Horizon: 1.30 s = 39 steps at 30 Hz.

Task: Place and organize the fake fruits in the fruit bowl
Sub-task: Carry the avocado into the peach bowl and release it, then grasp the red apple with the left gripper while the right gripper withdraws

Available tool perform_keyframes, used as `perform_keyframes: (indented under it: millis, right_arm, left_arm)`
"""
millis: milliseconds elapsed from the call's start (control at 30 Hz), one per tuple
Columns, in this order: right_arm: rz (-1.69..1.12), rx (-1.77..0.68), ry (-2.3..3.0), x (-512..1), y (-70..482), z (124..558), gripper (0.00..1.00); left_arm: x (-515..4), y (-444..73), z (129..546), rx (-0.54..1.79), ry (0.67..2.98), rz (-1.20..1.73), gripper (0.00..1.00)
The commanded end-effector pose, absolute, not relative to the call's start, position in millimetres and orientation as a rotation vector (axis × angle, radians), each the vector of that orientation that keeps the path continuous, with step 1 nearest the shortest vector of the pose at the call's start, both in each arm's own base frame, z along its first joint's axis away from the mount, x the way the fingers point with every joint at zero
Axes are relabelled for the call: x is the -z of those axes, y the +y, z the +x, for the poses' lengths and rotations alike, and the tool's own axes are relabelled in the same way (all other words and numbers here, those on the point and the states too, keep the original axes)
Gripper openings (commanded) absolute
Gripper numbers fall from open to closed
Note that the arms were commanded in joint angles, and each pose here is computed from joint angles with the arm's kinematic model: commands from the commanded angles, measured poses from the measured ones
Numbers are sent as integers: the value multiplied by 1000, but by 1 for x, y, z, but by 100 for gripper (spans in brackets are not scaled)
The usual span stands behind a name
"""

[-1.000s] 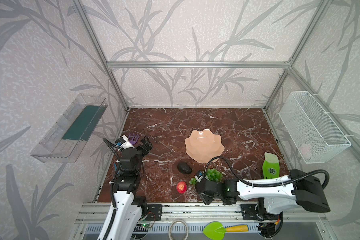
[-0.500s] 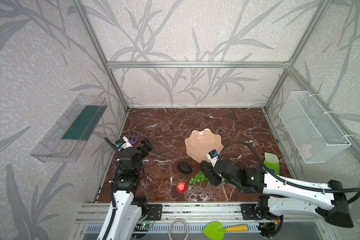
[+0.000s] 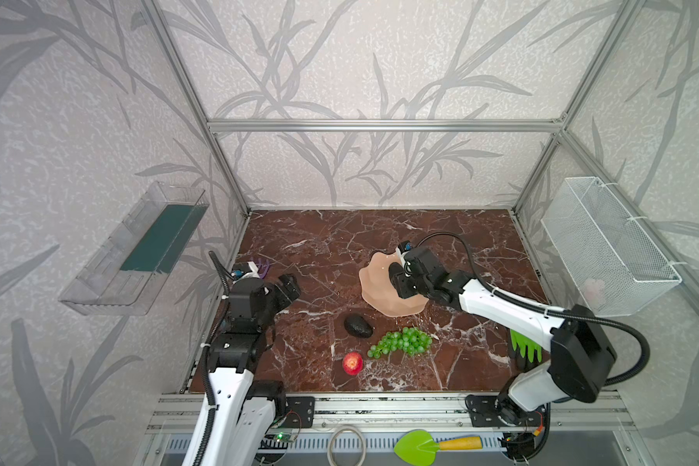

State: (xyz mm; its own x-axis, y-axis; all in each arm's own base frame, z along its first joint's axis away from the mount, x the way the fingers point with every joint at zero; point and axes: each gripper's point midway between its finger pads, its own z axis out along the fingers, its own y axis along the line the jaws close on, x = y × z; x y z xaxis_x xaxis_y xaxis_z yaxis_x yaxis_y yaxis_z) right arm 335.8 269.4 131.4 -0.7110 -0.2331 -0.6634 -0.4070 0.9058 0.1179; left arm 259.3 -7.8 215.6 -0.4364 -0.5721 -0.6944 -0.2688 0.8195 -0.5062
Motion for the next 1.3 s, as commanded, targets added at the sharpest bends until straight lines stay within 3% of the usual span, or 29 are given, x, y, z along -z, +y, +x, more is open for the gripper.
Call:
perform_keyframes:
  millis: [0, 300, 433, 567, 833, 933, 1267]
  right_arm:
    - [-496, -359, 2375, -121, 279, 355, 46]
    - [-494, -363, 2492, -60, 289, 373, 47]
    - [-482, -376, 2508, -56, 292, 374, 55]
    - [-463, -393, 2469, -78, 291, 376, 65]
    - [-353, -480, 2164, -198, 267, 362, 87]
    - [-303, -471, 2091, -220, 247, 348, 91]
    - [-206, -445, 2093, -202, 204, 310, 92]
  left_arm:
    - [-204, -27, 238, 483, 2161, -562, 94]
    - [-197, -47, 216, 519, 2294, -453, 90]
    - [-187, -63, 205, 518, 2364, -401, 89]
    - [-168, -81, 194, 554, 2424, -379, 89]
    - [-137, -111, 169, 586, 2552, -274, 87]
    - [-131, -123, 162, 578, 2594, -193, 87]
    - [-97, -166, 135, 520, 2714, 82, 88]
